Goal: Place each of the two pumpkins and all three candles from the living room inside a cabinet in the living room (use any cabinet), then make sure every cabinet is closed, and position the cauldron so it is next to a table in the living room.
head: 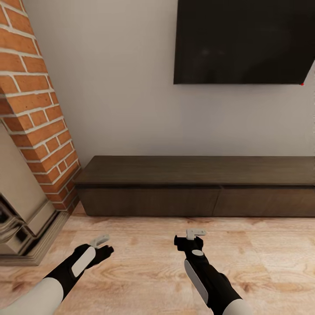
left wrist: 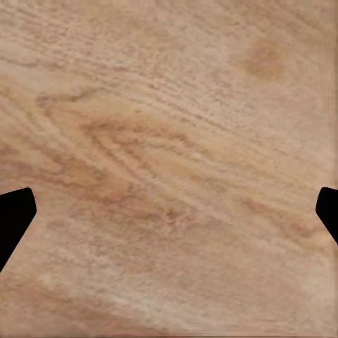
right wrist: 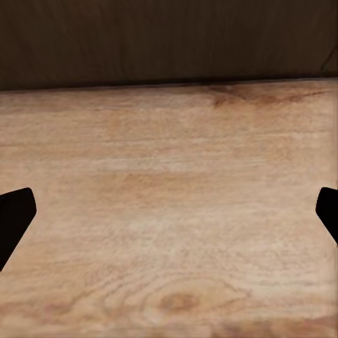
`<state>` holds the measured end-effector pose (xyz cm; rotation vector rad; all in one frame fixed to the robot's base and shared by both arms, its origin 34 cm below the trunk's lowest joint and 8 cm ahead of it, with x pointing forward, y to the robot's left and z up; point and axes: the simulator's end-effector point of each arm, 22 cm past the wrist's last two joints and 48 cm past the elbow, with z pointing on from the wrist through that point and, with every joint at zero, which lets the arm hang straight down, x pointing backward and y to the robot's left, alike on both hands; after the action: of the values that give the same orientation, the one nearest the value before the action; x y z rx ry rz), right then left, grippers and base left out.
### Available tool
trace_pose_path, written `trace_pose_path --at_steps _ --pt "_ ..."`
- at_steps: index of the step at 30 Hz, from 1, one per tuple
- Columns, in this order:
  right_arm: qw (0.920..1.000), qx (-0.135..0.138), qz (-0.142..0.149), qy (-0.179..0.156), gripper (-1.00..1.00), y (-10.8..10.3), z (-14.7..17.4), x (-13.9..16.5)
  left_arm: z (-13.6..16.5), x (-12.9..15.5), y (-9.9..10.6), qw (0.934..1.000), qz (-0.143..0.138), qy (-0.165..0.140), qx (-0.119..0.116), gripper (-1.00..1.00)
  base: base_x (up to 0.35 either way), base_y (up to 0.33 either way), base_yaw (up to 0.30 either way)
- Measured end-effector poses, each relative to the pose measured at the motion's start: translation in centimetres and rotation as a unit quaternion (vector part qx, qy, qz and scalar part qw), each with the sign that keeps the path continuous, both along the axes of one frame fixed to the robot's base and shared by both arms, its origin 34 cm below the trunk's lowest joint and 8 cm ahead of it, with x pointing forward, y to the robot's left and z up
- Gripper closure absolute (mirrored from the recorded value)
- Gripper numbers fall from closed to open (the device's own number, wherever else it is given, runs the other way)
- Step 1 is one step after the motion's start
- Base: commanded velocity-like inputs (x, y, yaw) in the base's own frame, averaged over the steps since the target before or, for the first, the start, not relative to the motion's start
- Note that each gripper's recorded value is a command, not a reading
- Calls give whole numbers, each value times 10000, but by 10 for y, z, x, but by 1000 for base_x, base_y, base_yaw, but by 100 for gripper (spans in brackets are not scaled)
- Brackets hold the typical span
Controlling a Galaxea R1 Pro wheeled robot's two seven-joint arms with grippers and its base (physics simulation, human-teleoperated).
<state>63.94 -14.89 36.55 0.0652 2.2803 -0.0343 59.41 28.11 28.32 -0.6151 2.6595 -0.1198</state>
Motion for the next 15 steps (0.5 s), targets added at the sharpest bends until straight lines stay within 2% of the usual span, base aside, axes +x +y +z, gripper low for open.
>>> trace_pose_path --at_steps 9,15 --pt "9998 -178 -32 124 -100 -10 -10 -14 -6 -21 14 9997 139 201 100 -100 0 0 0" --pt "9997 -195 -94 79 -100 -15 -6 -16 5 -18 14 9997 160 137 110 -100 0 0 0"
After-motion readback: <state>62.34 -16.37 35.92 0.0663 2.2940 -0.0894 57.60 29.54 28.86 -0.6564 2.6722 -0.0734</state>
